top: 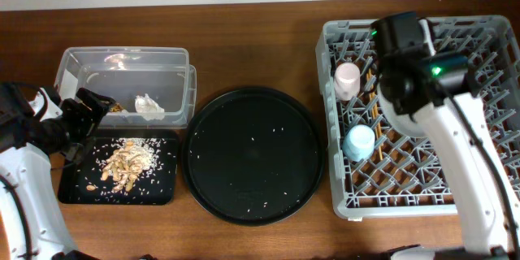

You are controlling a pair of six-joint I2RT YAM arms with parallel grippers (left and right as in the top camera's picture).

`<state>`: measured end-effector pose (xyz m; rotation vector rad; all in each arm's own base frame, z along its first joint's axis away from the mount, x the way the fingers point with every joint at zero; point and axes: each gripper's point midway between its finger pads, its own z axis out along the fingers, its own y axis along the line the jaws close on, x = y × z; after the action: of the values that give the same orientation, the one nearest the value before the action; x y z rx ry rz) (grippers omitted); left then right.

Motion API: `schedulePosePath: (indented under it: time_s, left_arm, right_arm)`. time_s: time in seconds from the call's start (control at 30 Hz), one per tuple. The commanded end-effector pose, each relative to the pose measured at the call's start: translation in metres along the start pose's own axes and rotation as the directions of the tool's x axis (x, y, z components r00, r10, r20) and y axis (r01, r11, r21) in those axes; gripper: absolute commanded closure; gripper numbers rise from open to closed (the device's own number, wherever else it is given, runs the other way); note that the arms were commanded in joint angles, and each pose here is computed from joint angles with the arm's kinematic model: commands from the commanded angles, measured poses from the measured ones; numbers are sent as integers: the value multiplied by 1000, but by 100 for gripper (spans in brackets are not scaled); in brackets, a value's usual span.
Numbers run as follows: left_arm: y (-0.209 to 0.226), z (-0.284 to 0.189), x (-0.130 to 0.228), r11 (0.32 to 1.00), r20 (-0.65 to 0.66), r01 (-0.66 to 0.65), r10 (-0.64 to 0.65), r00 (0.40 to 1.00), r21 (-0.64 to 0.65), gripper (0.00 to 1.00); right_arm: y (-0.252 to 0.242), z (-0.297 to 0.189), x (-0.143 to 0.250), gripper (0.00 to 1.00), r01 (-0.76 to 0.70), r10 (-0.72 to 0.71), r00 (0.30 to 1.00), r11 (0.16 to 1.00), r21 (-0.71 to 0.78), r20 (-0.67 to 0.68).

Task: Sort waste into correct bins and load items into the dishwasher rack
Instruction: 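Lift the white plate and stand it upright in the dish rack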

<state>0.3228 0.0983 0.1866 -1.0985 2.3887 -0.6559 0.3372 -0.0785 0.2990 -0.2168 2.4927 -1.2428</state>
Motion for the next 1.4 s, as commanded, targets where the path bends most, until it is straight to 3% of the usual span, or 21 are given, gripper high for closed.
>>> schedulePosePath:
  time_s: [0.0, 0.2, 0.63, 0.73, 0.87, 0.97, 1.03, 1.1, 1.17, 1.2, 1.27, 1.3, 1.37]
  left_arm:
    - [-1, -3, 0, 1000, 11, -4, 4, 1000, 3, 1]
    - [-2, -3, -1, 1000, 11, -4, 4, 1000, 4, 1]
    - [-1, -3, 0, 1000, 11, -4, 4, 1000, 3, 0]
    - [-1, -3, -1, 1000, 11, -4, 4, 1000, 4, 0]
    - [-1, -3, 0, 1000, 11, -4, 4, 1000, 4, 1]
    - [-2, -3, -1, 1000, 11, -4, 4, 1000, 4, 1]
    - [-1, -3, 0, 1000, 11, -4, 4, 1000, 3, 0]
    - [-1, -3, -1, 1000, 11, -4, 4, 1000, 4, 1]
    - [-2, -3, -1, 1000, 11, -4, 4, 1000, 4, 1]
    - [-1, -3, 0, 1000, 11, -4, 4, 1000, 4, 1]
    - [-1, -3, 0, 1000, 11, -4, 4, 1000, 4, 1]
    - [-1, -3, -1, 1000, 11, -4, 4, 1000, 4, 1]
    - [-2, -3, -1, 1000, 11, -4, 4, 1000, 4, 1]
  right_arm:
    - [11, 36, 4, 96, 9, -13, 995, 999, -42, -100]
    - [69, 75, -5, 96, 102, -130, 974, 983, -155, -184]
    - [141, 64, -75, 96, -77, 103, 994, 853, -516, 23]
    - [139, 64, -82, 95, -90, 129, 991, 854, -513, 41]
    - [138, 64, -86, 67, -96, 141, 989, 854, -511, 51]
    - [138, 64, -86, 66, -96, 142, 988, 854, -511, 52]
    - [130, 66, -94, 47, -111, 169, 983, 868, -484, 77]
    - [110, 59, -109, 44, -141, 214, 970, 880, -455, 113]
    - [91, 44, -123, 27, -181, 274, 951, 868, -462, 142]
    - [84, 31, -130, 18, -207, 316, 937, 846, -492, 151]
    - [93, -5, -140, 14, -145, 333, 924, 760, -634, 188]
    - [106, -22, -141, 6, -97, 333, 922, 690, -717, 195]
    - [130, -54, -140, 2, -11, 331, 924, 525, -851, 193]
